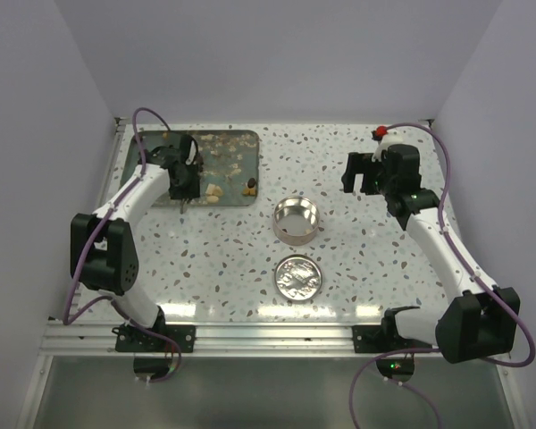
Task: Pack the chocolate
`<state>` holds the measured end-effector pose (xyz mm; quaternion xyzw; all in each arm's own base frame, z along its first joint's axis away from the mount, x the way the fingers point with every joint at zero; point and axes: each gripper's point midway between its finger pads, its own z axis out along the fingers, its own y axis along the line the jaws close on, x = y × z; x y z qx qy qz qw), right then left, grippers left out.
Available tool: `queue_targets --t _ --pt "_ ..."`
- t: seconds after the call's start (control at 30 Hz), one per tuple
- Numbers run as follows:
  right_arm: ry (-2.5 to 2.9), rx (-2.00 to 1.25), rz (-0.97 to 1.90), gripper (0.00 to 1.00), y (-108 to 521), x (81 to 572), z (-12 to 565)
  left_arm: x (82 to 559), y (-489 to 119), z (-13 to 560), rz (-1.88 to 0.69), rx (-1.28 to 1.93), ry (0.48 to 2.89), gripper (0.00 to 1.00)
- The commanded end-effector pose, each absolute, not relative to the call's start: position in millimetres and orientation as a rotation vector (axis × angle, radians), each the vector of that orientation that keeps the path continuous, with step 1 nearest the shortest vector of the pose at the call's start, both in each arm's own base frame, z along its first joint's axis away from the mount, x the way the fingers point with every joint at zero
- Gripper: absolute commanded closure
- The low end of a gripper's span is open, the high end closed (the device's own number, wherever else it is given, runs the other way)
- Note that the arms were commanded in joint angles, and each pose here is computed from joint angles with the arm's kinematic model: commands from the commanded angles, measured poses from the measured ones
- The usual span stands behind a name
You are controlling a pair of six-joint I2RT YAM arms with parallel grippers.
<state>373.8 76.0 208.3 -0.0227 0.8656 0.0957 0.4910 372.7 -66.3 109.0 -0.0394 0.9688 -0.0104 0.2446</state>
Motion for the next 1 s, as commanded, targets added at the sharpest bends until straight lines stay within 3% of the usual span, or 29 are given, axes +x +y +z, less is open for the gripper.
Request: queue_targets --t 0.0,0.13,0.43,0.67,0.97 --pt "2.068 -0.058 0.253 0.02 79.4 373.0 219.3 390.9 -64.1 113.6 -0.033 -0.091 2.590 0.61" --pt "2.066 -0.054 0.248 0.02 78.0 372.8 220.5 394.1 -64.6 118.0 -0.035 -0.089 2.579 0.68" --pt "2.057 -0.053 0.240 0.02 78.0 380.0 224.7 394.0 -82.6 169.2 -0.143 0.052 2.470 0.70" --pt "2.051 -0.055 0.246 0.01 81.8 395.6 229.1 365.4 -146.2 199.9 -0.264 0.320 2.411 0.70" --pt "2.039 -0.054 0.233 0.02 80.8 404.5 236.6 288.8 -268.6 225.1 -0.604 0.607 2.338 0.70"
